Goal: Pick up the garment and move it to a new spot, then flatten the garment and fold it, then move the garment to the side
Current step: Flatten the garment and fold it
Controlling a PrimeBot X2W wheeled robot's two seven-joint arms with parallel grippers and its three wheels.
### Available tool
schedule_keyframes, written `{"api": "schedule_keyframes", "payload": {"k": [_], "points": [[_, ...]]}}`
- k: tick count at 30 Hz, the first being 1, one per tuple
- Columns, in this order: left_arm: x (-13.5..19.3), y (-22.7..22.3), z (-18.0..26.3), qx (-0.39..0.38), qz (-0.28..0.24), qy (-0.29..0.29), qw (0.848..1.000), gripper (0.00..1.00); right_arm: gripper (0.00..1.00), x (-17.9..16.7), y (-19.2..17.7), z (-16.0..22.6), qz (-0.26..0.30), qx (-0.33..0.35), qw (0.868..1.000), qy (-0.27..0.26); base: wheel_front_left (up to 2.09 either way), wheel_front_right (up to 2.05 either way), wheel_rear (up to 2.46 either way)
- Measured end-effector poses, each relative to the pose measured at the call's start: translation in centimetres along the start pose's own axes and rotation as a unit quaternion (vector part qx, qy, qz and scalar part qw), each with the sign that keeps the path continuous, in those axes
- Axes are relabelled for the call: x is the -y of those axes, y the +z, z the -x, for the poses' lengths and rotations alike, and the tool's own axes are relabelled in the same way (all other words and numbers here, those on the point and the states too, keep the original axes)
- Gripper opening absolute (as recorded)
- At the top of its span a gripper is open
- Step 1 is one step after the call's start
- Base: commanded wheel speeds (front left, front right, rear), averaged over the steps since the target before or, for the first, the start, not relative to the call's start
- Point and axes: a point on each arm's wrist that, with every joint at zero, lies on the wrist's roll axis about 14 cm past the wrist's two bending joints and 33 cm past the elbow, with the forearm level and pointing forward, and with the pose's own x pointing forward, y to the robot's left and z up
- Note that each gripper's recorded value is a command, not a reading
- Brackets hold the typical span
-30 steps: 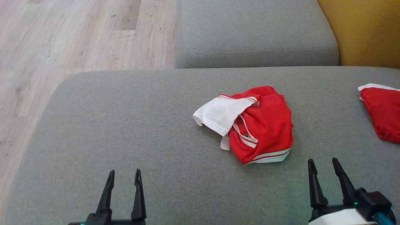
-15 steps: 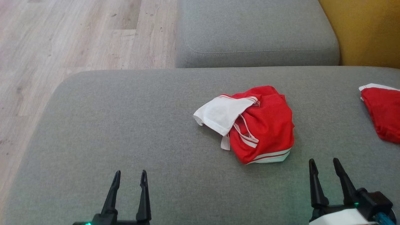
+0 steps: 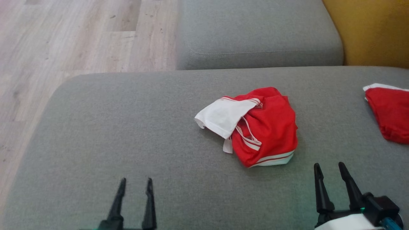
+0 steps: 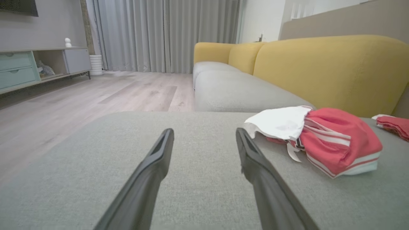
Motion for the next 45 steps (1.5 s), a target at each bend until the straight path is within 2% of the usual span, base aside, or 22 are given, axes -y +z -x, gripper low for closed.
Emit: {"api": "schedule_keyframes", "payload": {"k": [4, 8, 10, 11, 15, 18, 28, 29, 30, 31, 37, 39, 41, 45], "points": [[2.0, -2.0, 0.0, -0.033, -0.003, -0.037, 0.999, 1.0, 1.0, 0.5, -0.2, 0.3, 0.001, -0.004, 1.0, -0.009, 0.0, 0.0, 0.0], [6.5, -3.4, -1.6, -0.057, -0.018, -0.123, 0.991, 1.0, 1.0, 1.1, -0.7, 0.8, 0.009, -0.012, 1.0, -0.021, 0.0, 0.0, 0.0], [9.1, -3.5, -2.8, -0.059, -0.032, -0.174, 0.982, 1.0, 1.0, 1.5, -0.9, 1.1, 0.012, -0.017, 0.999, -0.029, 0.0, 0.0, 0.0], [11.7, -3.8, -3.8, -0.063, -0.04, -0.221, 0.973, 1.0, 1.0, 2.0, -0.9, 1.1, 0.014, -0.017, 0.999, -0.039, 0.0, 0.0, 0.0], [15.3, -5.5, -5.1, -0.09, -0.054, -0.291, 0.951, 1.0, 1.0, 3.4, -0.4, 0.6, 0.017, -0.013, 0.998, -0.061, 0.0, 0.0, 0.0], [16.7, -6.8, -6.6, -0.102, -0.075, -0.311, 0.942, 1.0, 1.0, 4.4, -0.3, 0.3, 0.02, -0.013, 0.997, -0.077, 0.0, 0.0, 0.0], [19.4, -11.7, -8.4, -0.176, -0.064, -0.344, 0.92, 1.0, 1.0, 7.9, -1.6, 2.1, 0.023, -0.044, 0.988, -0.144, 0.0, 0.0, 0.0], [19.6, -11.8, -8.5, -0.178, -0.062, -0.347, 0.919, 0.76, 1.0, 8.1, -1.7, 2.2, 0.024, -0.046, 0.988, -0.148, 0.0, 0.0, 0.0], [19.9, -11.8, -8.8, -0.176, -0.061, -0.349, 0.918, 0.25, 1.0, 8.3, -1.8, 2.2, 0.024, -0.049, 0.987, -0.151, 0.0, 0.0, 0.0], [20.3, -11.4, -9.2, -0.17, -0.057, -0.353, 0.918, 0.0, 1.0, 8.5, -1.8, 2.2, 0.024, -0.049, 0.987, -0.153, 0.0, 0.0, 0.0], [23.7, -6.3, -9.9, -0.088, -0.033, -0.41, 0.907, 0.0, 1.0, 8.4, -0.9, 1.4, 0.025, -0.034, 0.988, -0.146, 0.0, 0.0, 0.0], [25.2, -3.4, -9.5, -0.046, -0.022, -0.438, 0.897, 0.0, 1.0, 8.1, -0.6, 1.5, 0.02, -0.027, 0.989, -0.144, 0.0, 0.0, 0.0], [27.0, 0.4, -9.6, 0.016, -0.031, -0.468, 0.883, 0.0, 1.0, 7.9, -0.2, 1.6, 0.014, -0.018, 0.989, -0.143, 0.0, 0.0, 0.0], [30.3, 9.7, -10.9, 0.164, -0.078, -0.509, 0.842, 0.0, 1.0, 7.8, 0.5, 2.2, 0.004, -0.003, 0.989, -0.145, 0.0, 0.0, 0.0]]}}
